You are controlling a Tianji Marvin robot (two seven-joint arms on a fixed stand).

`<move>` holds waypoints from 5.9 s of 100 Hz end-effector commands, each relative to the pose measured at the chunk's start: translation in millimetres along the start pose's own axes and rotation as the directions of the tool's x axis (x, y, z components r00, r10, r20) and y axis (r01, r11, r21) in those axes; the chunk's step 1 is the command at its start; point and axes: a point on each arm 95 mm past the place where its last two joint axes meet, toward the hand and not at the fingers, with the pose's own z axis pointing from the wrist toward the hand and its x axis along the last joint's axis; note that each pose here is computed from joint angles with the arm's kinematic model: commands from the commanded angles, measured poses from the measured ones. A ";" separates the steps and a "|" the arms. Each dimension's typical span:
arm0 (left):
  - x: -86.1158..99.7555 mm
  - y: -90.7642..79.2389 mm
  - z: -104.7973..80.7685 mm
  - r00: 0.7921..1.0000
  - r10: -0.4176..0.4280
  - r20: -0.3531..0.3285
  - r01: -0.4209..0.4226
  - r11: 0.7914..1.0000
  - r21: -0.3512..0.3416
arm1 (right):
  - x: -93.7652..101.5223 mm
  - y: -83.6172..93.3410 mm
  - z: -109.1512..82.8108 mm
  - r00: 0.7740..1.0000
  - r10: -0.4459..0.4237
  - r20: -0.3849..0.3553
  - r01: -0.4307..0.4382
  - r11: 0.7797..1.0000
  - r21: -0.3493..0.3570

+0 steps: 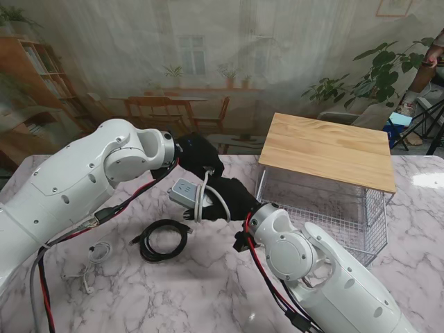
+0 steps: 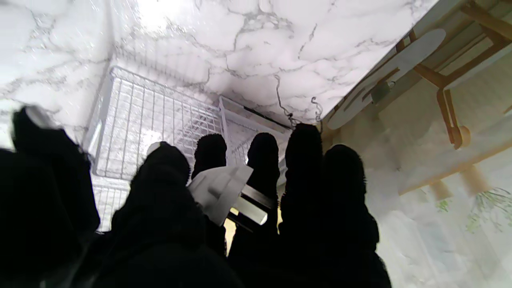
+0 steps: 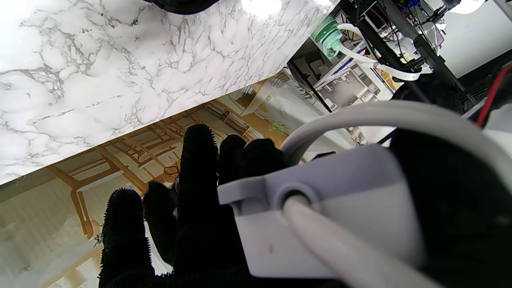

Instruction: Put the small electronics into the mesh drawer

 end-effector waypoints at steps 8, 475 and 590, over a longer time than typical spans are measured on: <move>0.8 6.4 3.8 1.000 0.013 -0.020 -0.014 0.999 -0.049 | 6.3 2.8 -2.3 1.000 0.007 -0.013 -0.008 1.000 -0.021; -10.5 138.9 -87.7 0.798 -0.508 0.324 0.391 0.846 0.363 | -80.7 49.9 -133.3 0.896 -0.246 0.371 0.333 0.923 -0.192; -3.1 146.6 -81.2 0.796 -0.506 0.332 0.412 0.855 0.314 | -173.1 57.6 -78.3 0.745 -0.449 0.494 0.448 0.885 0.130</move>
